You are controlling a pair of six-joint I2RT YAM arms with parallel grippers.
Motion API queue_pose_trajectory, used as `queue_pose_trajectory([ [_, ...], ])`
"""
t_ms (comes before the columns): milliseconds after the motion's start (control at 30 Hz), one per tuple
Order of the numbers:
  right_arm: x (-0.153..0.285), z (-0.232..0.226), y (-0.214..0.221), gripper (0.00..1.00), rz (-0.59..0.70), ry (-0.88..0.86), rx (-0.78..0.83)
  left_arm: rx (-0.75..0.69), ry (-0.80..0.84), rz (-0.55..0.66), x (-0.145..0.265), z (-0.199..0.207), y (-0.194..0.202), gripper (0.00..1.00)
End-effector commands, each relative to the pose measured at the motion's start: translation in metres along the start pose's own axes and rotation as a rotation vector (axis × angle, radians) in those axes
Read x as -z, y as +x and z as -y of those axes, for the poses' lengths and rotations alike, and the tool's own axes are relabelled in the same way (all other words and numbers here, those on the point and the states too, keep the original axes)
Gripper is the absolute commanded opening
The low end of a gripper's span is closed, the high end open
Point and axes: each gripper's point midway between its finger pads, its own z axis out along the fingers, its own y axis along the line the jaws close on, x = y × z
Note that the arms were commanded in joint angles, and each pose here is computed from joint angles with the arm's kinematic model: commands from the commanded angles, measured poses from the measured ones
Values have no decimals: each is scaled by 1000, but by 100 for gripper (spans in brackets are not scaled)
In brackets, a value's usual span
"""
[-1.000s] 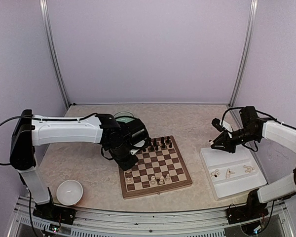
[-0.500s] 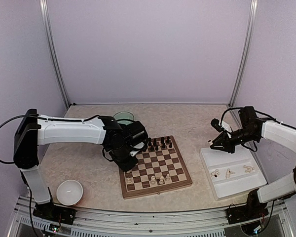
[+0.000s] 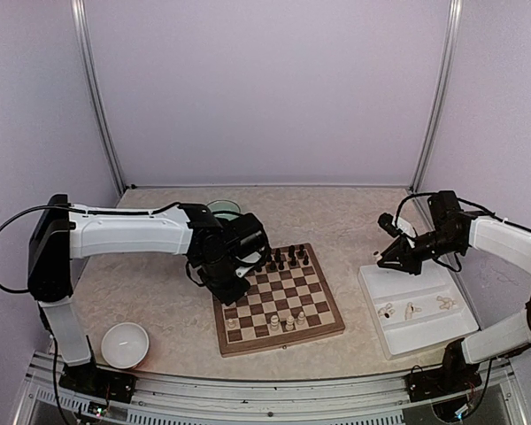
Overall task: Set up the chess pieces on the board
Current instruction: Pick up the bishop from the chessboard, then place the bishop on c1.
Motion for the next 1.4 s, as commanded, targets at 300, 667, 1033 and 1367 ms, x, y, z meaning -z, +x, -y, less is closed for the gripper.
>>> queue_pose_trajectory([
  [300, -7, -6, 2, 13, -12, -19, 0, -109, 72, 41, 30, 66, -21, 4],
  [667, -7, -7, 2, 13, -15, -19, 3, -134, 129, -25, 16, 93, -4, 4],
  [1033, -8, -7, 2, 13, -14, -22, 5, -112, 103, -66, 5, 89, 13, 5],
  [1367, -9, -8, 3, 13, -20, -24, 4, -107, 143, -16, 2, 99, -1, 5],
])
